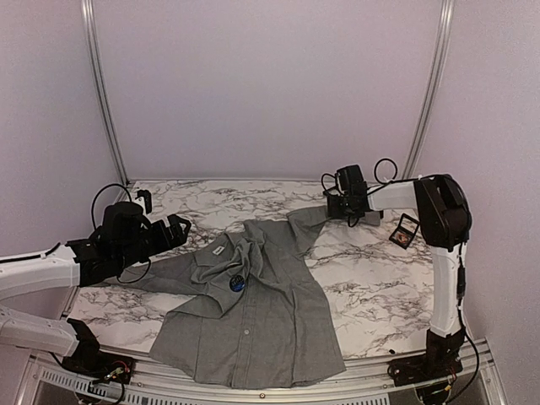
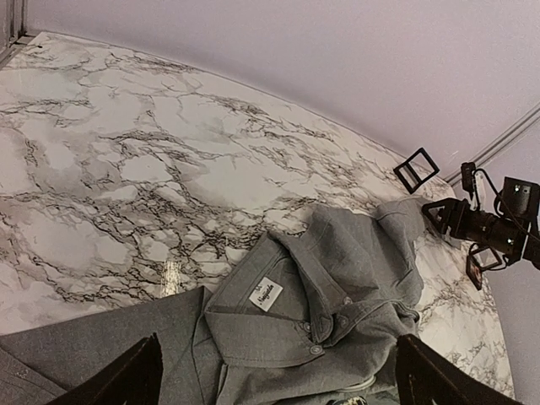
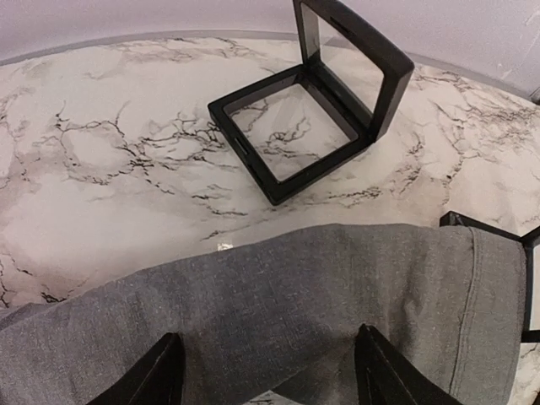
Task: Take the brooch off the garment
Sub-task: Adjust the crumpled clothing at the center of the board.
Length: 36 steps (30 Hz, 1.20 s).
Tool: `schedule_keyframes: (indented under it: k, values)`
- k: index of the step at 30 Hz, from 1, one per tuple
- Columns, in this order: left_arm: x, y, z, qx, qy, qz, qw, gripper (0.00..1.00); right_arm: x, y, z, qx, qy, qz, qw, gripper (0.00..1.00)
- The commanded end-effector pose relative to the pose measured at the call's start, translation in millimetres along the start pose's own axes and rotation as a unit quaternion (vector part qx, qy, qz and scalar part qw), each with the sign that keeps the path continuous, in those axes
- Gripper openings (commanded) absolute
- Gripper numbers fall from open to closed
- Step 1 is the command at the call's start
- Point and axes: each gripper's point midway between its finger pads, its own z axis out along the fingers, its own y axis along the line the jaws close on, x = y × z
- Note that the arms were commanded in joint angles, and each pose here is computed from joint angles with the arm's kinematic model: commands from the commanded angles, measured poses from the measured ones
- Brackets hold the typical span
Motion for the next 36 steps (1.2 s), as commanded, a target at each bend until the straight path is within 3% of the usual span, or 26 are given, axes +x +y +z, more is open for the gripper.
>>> schedule_keyframes:
  k: [1, 4, 9, 11, 17, 25, 28, 36]
  values:
    - [3, 3, -1, -0.002, 0.01, 0.005, 1.0, 0.99, 7, -5, 25, 0.005, 0.013, -0.011, 1.0, 0.65]
    - [5, 2, 2, 0.0, 0.014, 0.005, 1.0, 0.99, 20, 2, 35, -0.012, 0.032, -0.014, 0.999, 0.51]
    - [2, -1, 3, 0.003, 0.013, 0.007, 1.0, 0.99, 30, 4, 35, -0.017, 0.044, -0.006, 0.999, 0.07]
    - [1, -2, 3, 0.004, 0.011, 0.006, 1.0, 0.99, 27, 2, 30, -0.01, 0.038, -0.002, 0.999, 0.0]
    - [2, 0, 4, 0.002, 0.013, 0.008, 1.0, 0.99, -1, -1, 1, 0.028, 0.004, -0.006, 1.0, 0.0]
    - [0, 1, 5, 0.002, 0.009, 0.009, 1.0, 0.99, -28, 36, -68, 0.029, -0.021, -0.009, 0.999, 0.0]
    - [-2, 1, 6, 0.004, 0.008, 0.011, 1.0, 0.99, -16, 46, -92, 0.012, -0.011, 0.004, 1.0, 0.0]
    - [0, -3, 13, 0.019, 0.017, 0.012, 1.0, 0.99, 69, 65, -149, -0.058, 0.067, 0.041, 0.995, 0.0]
